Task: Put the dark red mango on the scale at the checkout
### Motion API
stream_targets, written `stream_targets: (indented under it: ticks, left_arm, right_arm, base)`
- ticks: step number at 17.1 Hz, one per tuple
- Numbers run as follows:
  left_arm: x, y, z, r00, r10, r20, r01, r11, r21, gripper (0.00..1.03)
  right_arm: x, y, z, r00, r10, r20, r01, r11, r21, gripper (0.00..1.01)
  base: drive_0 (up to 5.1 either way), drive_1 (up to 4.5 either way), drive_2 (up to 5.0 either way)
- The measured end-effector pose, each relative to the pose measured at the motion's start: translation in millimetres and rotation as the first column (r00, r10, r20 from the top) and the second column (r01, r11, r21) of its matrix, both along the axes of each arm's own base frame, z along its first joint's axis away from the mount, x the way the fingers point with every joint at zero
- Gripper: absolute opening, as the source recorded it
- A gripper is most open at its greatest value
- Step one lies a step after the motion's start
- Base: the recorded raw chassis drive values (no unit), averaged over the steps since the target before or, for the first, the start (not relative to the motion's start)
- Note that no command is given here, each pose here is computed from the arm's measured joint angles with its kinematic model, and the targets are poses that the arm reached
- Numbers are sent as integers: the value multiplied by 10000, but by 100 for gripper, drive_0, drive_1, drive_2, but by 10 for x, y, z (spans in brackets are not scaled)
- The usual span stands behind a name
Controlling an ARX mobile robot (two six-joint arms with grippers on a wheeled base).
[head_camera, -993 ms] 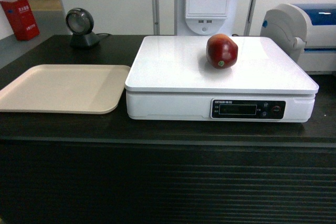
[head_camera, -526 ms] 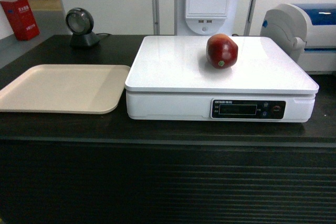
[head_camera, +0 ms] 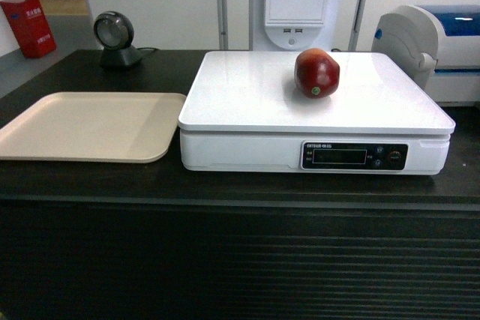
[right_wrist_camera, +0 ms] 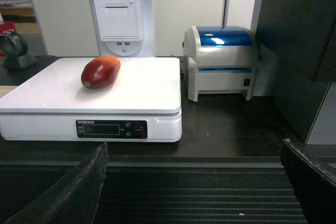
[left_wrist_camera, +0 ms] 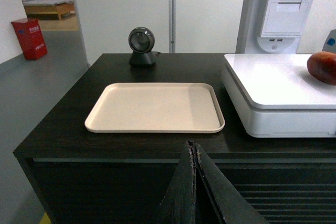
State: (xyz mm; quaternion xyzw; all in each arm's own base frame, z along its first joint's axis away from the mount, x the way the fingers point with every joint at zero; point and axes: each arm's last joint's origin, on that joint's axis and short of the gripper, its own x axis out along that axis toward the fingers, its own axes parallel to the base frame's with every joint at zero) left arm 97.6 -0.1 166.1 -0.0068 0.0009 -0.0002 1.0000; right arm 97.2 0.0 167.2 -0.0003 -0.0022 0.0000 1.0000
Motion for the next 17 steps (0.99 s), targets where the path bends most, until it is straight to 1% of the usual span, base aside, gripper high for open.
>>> stream_targets:
  ticks: [4,5,7,10,12,13,17]
  left_arm:
    - [0,0,0,10000,-4,0,4,10000,-4,2]
    - [0,0,0,10000,-4,0,4,10000,-4,12]
    - [0,0,0,10000,-4,0,4,10000,-4,36]
    - [0,0,0,10000,-4,0,4,10000,-4,74]
    - [0,0,0,10000,-4,0,4,10000,-4,97]
    - [0,0,0,10000,-4,0,4,10000,4,98]
    - [0,0,0,10000,-4,0,4,10000,0,98]
  right_arm:
    - [0,0,0,10000,4,0,-4,10000,0,98]
    - [0,0,0,10000,4,0,-4,10000,0,98]
    - [0,0,0,10000,4,0,-4,10000,0,98]
    - [0,0,0,10000,0,0,0,10000,0,98]
    - [0,0,0,10000,4,0,-4,10000,0,98]
    - [0,0,0,10000,0,0,0,10000,0,98]
    - [0,0,0,10000,4,0,-4,10000,0,98]
  base:
    - [0,0,0]
    - [0,0,0]
    - [0,0,0]
    - [0,0,0]
    - [0,0,0]
    - [0,0,0]
    - [0,0,0]
